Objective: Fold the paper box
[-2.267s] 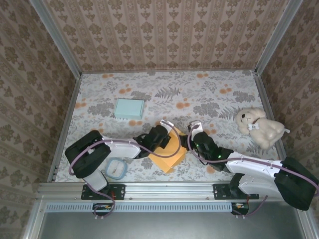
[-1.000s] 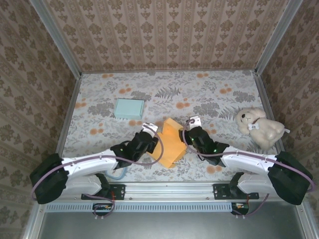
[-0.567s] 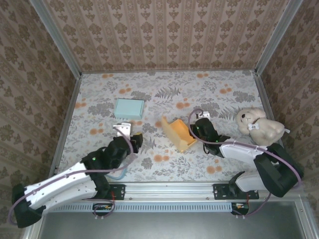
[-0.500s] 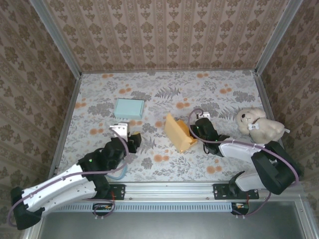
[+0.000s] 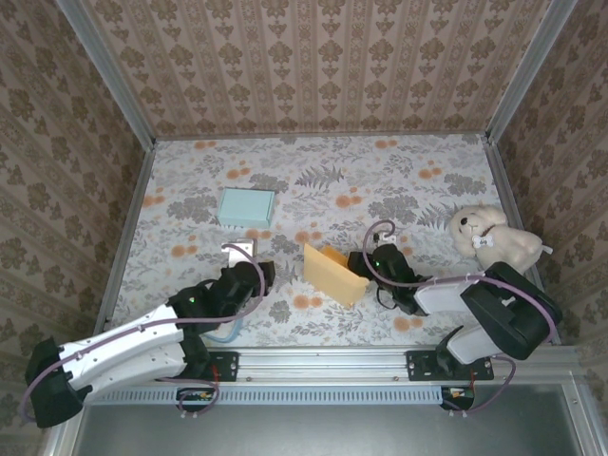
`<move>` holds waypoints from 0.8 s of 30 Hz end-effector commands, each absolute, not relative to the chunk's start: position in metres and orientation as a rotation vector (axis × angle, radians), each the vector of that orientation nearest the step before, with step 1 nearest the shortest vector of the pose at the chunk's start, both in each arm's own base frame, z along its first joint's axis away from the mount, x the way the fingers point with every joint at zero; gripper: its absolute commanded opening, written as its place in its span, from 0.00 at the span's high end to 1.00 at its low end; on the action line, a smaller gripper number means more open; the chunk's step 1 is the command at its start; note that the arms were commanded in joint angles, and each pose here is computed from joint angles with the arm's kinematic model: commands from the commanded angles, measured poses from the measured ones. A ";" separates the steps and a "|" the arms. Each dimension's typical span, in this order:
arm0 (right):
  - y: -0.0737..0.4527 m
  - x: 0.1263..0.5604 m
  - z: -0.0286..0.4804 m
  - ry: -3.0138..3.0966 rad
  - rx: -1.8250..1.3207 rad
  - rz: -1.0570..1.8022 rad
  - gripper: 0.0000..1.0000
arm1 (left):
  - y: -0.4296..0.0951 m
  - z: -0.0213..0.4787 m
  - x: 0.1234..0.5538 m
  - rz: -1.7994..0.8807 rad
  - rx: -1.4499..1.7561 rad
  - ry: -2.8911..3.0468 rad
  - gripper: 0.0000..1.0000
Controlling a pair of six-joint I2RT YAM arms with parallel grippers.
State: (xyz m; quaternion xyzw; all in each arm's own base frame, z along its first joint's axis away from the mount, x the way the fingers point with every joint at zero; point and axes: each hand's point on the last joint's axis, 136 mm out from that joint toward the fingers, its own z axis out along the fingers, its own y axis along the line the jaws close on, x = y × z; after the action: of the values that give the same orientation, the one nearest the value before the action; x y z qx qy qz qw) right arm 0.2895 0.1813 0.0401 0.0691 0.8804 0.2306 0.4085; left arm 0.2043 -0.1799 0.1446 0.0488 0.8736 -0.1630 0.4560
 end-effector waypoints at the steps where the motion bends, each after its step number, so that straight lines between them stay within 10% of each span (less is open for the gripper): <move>1: 0.189 0.285 0.064 2.126 0.259 0.663 0.43 | -0.194 0.135 0.204 -0.493 0.074 2.167 0.52; 24: 0.099 0.273 0.130 2.016 0.180 0.308 0.33 | -0.282 0.030 0.164 -0.409 0.210 2.485 0.72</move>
State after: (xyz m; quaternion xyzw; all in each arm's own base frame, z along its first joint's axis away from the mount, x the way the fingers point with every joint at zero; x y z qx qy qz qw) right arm 0.2744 0.0989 0.1439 0.1004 0.8202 0.1426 0.5449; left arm 0.1618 -0.2576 0.0250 0.0954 0.9372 -0.1274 0.3105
